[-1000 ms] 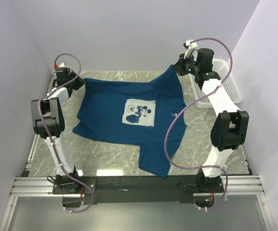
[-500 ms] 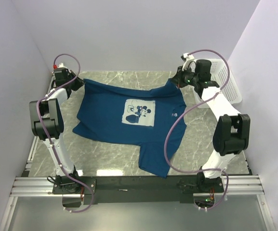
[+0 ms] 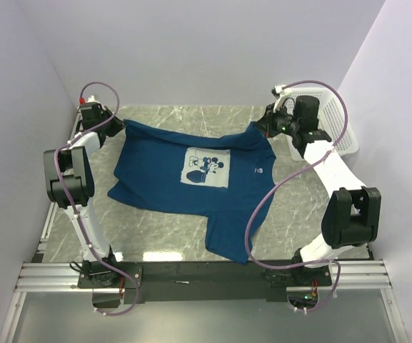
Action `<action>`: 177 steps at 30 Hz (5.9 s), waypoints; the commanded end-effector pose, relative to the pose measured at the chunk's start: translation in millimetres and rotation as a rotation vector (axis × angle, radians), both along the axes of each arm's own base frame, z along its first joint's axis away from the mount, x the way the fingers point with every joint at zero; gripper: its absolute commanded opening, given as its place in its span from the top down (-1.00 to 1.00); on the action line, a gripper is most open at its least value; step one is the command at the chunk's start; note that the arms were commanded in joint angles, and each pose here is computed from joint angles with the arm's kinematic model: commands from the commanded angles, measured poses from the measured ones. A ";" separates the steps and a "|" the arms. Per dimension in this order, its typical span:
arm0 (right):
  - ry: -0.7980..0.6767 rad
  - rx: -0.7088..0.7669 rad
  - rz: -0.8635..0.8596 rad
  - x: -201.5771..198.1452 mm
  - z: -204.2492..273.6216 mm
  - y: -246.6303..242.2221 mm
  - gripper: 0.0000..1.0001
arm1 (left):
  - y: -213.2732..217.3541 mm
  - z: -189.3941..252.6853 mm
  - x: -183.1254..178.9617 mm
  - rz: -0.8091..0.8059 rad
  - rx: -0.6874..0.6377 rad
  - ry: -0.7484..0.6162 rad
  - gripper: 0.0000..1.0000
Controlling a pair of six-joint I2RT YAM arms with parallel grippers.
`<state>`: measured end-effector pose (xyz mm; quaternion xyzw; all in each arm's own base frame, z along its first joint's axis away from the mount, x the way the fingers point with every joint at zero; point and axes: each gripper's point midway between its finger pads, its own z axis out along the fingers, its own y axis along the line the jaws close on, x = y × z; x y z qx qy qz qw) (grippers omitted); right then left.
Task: Fold and stack the t-shirts
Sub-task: Fold the tshirt
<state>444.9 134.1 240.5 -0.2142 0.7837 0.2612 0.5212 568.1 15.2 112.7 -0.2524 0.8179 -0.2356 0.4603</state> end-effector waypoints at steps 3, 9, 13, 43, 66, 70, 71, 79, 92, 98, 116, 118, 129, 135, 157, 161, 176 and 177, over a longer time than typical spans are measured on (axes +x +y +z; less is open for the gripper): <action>-0.075 -0.001 0.032 -15.3 18.7 4.7 1.00 | 3.5 24.3 -0.2 -0.007 0.031 -0.062 0.99; -0.059 0.004 0.041 -24.3 12.7 5.5 1.00 | 4.6 17.8 -3.7 -0.001 0.037 -0.050 0.99; -0.052 0.006 0.047 -28.9 9.5 6.0 1.00 | 7.9 14.8 -6.6 0.012 0.044 -0.040 0.99; 0.007 -0.048 0.062 -55.7 -27.3 0.5 1.00 | 84.9 74.3 -148.5 0.411 -0.029 -0.085 -0.40; 0.083 -0.217 0.226 -119.7 -74.7 11.7 1.00 | 27.2 77.0 -218.1 0.207 -0.090 -0.094 -0.43; 0.079 -0.289 0.213 -132.7 -83.3 9.5 0.76 | 22.0 74.6 -224.4 0.187 -0.092 -0.092 -0.43; 0.085 -0.306 0.200 -134.0 -86.9 6.4 0.59 | 20.8 75.5 -225.7 0.182 -0.092 -0.095 -0.43; -0.055 -0.436 0.106 -145.0 -70.3 -24.4 -0.94 | 10.6 74.7 -237.0 0.133 -0.089 -0.101 -0.43; 0.663 -0.196 0.068 -72.3 -169.4 29.3 -0.39 | -16.3 82.1 -265.3 -0.002 -0.079 -0.105 -0.43; 0.743 -0.200 -0.013 -54.2 -195.5 28.5 -0.31 | -26.2 77.2 -274.6 -0.047 -0.094 -0.101 -0.42; 0.730 -0.172 0.063 -64.8 -188.0 41.3 0.34 | -27.3 75.0 -273.4 -0.052 -0.106 -0.097 -0.42; 0.693 -0.172 0.066 -64.6 -178.3 41.9 0.44 | -27.4 74.6 -273.1 -0.053 -0.108 -0.096 -0.42; 0.656 -0.202 0.450 -135.6 -160.2 115.4 0.95 | -27.5 72.0 -272.5 -0.054 -0.112 -0.088 -0.41; 0.542 -0.309 0.731 -182.3 -138.0 144.0 -0.61 | -26.6 70.0 -272.0 -0.049 -0.115 -0.078 -0.42; -0.124 -0.510 1.185 -316.9 -160.6 80.5 -0.41 | 23.9 -82.3 -308.1 0.461 -0.220 0.675 0.29; -0.118 -0.504 1.195 -317.2 -155.2 87.9 -0.37 | 31.3 -94.3 -298.1 0.484 -0.216 0.708 0.26; -0.113 -0.506 1.175 -314.5 -155.0 88.5 -0.34 | 16.9 -75.6 -250.6 0.305 -0.271 0.617 0.99; -0.112 -0.507 1.176 -315.6 -155.4 88.3 -0.34 | 11.7 -70.7 -246.0 0.277 -0.273 0.603 0.99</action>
